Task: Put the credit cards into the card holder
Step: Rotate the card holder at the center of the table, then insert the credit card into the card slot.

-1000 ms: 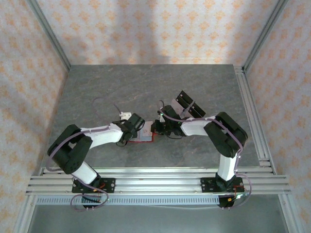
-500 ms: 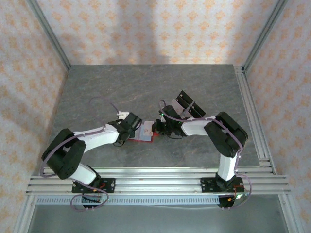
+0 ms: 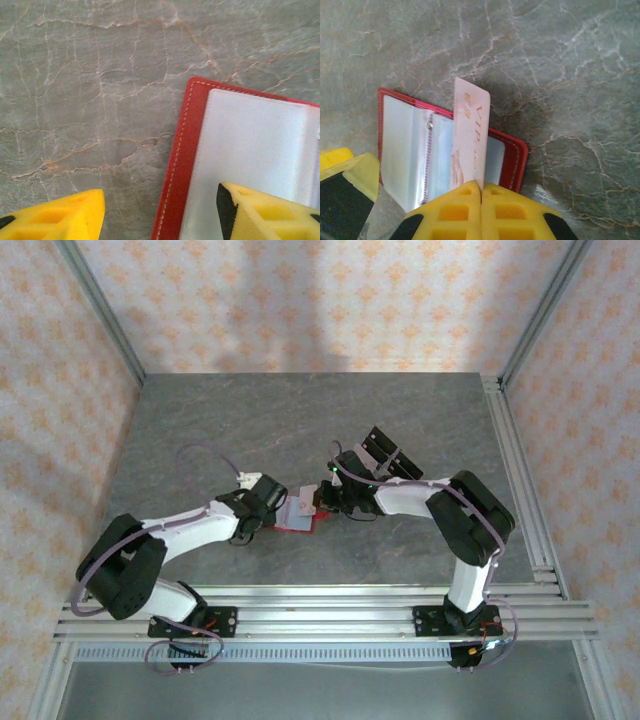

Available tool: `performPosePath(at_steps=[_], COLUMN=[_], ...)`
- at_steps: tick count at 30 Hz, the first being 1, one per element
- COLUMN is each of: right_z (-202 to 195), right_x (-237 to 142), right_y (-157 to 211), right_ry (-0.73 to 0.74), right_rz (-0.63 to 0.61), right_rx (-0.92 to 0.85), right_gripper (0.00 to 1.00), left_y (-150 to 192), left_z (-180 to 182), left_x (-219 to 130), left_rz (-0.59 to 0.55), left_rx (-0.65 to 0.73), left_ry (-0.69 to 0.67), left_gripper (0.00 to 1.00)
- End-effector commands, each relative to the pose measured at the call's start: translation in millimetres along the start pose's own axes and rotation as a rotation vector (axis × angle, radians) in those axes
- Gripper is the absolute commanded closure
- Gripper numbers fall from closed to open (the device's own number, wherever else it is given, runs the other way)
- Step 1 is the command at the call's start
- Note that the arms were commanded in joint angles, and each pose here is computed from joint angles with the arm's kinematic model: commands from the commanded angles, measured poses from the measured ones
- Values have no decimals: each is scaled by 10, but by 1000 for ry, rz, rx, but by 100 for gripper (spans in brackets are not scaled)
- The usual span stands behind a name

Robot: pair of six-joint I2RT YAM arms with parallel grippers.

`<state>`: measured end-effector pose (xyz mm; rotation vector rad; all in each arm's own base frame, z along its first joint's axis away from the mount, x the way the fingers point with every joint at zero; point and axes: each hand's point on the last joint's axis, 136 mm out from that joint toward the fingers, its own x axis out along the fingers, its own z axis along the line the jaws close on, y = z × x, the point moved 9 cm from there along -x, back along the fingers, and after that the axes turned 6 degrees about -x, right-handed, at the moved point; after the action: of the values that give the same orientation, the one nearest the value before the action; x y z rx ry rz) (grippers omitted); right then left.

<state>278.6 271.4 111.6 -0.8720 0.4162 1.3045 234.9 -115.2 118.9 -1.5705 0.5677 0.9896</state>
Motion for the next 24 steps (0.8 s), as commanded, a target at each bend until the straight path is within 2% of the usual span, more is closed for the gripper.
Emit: performPosePath(at_steps=[1,6,12,24], right_z=[76,244,359,304], right_x=[-135,-208,-122,93], right_y=[-86,-145,-103,63], right_ry=[23,-45,-123,-215], right_rz=[-17,-47,-77,-138], right_rx=[-20,0,47,143], right_gripper=[100,100,100,100], left_y=[-126,-132,-79,6], left_z=[-41,-102,-106,-20], left_x=[-111,-45,84,174], left_rz=[-27,-14,2,9], left_rx=[1,31,48,37], left_ry=[40,47,6,-64], left_gripper=[38,37,37,38])
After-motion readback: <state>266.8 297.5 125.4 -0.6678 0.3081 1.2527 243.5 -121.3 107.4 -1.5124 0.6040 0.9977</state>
